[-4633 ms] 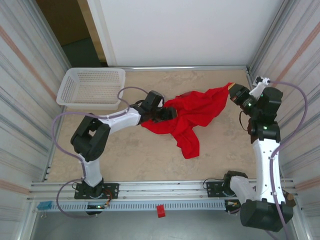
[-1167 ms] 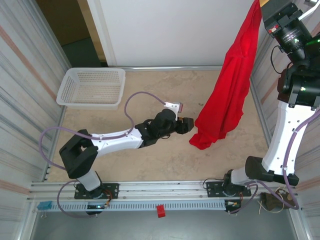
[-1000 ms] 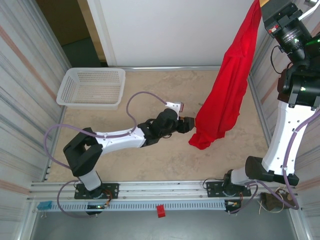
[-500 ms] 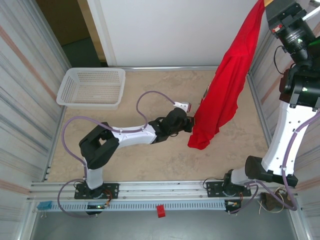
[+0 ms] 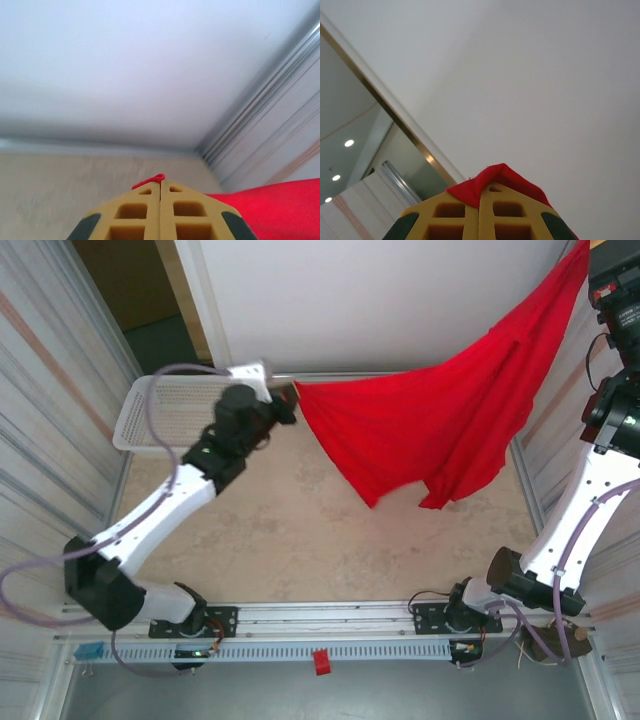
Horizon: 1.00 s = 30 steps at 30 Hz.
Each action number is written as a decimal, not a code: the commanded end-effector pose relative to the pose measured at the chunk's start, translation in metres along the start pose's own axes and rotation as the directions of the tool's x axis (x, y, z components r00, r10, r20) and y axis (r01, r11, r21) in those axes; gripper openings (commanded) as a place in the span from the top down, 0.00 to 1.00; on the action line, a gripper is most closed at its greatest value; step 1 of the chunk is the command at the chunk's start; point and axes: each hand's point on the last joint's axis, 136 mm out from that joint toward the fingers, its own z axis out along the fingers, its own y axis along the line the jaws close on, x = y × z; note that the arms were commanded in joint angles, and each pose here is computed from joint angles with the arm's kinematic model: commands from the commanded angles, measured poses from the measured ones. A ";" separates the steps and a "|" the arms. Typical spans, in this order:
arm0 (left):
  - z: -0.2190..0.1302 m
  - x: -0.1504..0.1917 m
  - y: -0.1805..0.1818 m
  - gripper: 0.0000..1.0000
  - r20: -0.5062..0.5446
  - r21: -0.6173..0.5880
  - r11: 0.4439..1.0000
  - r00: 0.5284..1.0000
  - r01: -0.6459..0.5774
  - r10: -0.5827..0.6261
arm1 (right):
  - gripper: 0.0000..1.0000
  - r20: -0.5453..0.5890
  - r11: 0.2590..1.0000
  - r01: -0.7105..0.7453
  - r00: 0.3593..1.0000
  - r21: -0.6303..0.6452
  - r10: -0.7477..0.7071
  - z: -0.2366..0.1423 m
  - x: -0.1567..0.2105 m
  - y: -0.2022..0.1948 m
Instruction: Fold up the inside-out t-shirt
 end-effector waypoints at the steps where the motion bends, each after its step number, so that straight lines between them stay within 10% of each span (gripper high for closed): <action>1: -0.028 -0.048 -0.026 1.00 0.062 0.074 0.994 0.995 -0.082 0.078 | 1.00 0.038 0.994 0.045 0.998 -0.096 -0.041 -0.013 -0.007 0.043; 16: -0.150 -0.173 -0.074 1.00 0.354 0.170 0.980 0.935 -0.102 0.036 | 1.00 0.137 0.977 0.144 0.983 -0.155 -0.123 -0.050 -0.021 0.112; 23: -0.079 -0.117 -0.012 1.00 0.168 0.003 0.999 0.985 -0.040 0.039 | 1.00 0.018 0.999 0.013 1.000 -0.048 -0.012 -0.016 0.012 0.021; 30: 0.026 0.007 0.110 1.00 -0.119 -0.164 0.985 0.990 0.050 -0.070 | 1.00 -0.200 0.971 0.015 0.979 0.238 0.034 0.026 0.130 -0.159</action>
